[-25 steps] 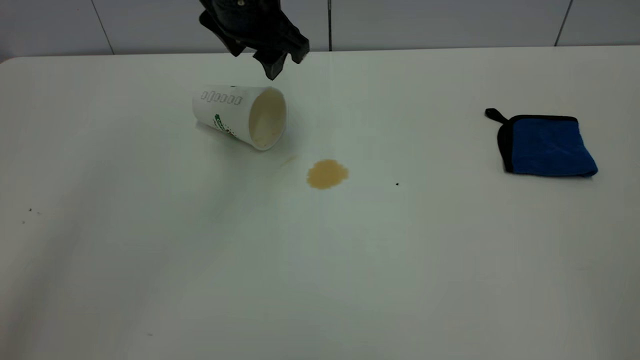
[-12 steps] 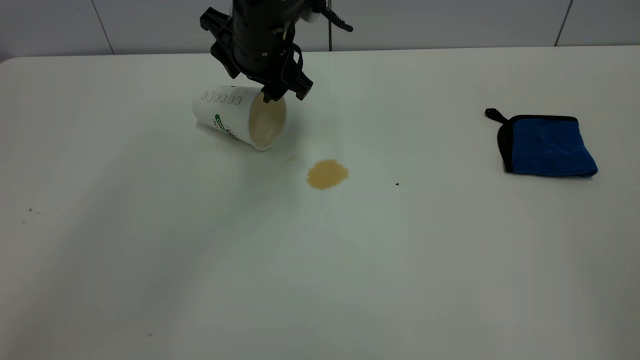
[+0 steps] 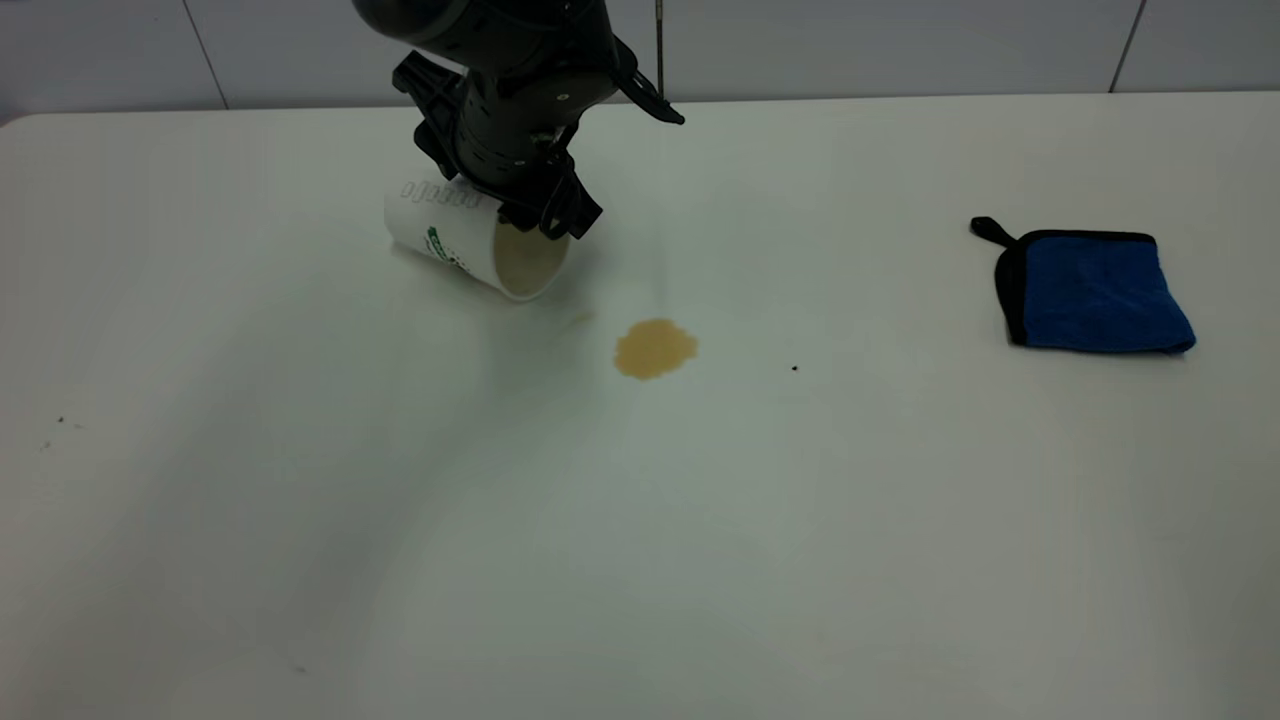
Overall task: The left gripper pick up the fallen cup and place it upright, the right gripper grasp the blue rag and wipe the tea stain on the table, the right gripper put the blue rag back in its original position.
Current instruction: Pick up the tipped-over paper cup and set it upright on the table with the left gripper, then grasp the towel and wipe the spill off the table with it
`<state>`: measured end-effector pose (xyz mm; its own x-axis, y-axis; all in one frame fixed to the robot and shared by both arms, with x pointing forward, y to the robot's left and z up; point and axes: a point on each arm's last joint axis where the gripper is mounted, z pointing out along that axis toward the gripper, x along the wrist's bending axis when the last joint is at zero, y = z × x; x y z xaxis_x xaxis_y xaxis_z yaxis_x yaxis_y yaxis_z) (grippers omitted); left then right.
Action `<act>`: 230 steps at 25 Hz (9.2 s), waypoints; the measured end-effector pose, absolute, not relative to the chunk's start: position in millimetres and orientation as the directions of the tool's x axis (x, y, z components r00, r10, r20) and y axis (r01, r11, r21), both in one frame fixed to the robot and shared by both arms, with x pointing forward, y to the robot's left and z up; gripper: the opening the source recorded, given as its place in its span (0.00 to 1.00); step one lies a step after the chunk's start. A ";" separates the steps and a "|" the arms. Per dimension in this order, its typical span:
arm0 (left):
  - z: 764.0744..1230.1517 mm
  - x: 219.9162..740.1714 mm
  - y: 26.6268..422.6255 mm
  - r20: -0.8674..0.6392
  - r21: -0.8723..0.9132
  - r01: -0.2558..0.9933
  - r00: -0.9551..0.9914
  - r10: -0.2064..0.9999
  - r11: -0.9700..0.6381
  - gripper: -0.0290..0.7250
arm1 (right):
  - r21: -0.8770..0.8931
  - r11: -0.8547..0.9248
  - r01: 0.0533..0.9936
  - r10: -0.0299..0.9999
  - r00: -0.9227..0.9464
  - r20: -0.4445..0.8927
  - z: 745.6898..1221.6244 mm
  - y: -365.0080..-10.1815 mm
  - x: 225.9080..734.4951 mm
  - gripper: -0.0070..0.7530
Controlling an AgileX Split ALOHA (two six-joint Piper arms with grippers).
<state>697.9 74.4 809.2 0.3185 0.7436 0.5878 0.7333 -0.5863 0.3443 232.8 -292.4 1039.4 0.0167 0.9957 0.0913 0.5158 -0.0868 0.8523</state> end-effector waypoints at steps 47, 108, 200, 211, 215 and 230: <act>856.1 719.3 188.8 -0.103 0.196 0.935 0.320 0.942 -0.296 0.12 | 0.852 -0.086 0.516 0.996 0.017 0.091 1039.4 -292.5 232.8 0.66; 1026.3 288.0 283.9 0.000 0.416 0.844 0.372 0.928 -0.338 0.61 | 0.852 -0.086 0.516 0.996 0.017 0.091 1039.4 -292.5 232.8 0.66; 1032.2 221.9 297.0 0.072 0.772 0.619 0.136 0.988 -0.141 0.61 | 0.501 0.178 0.847 0.984 -0.139 -0.116 773.7 -329.8 673.6 0.79; 1032.2 221.9 297.0 0.072 0.772 0.619 0.136 0.988 -0.141 0.61 | 0.479 0.161 0.863 0.987 -0.135 -0.087 763.1 -327.3 671.7 0.12; 1032.2 221.9 297.0 0.072 0.772 0.619 0.136 0.988 -0.141 0.61 | 0.486 0.182 0.855 0.983 -0.153 -0.098 763.1 -317.6 673.4 0.06; 1032.2 221.9 297.0 0.072 0.772 0.619 0.136 0.988 -0.141 0.61 | 0.568 0.446 0.691 0.843 -0.538 -0.008 763.4 -141.4 708.5 0.06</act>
<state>221.9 297.0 1032.2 0.1359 0.9881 0.0718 0.6191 -0.1413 0.7725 708.5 -141.4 763.4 -0.5377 0.8431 -0.0080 0.6912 0.4462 0.5684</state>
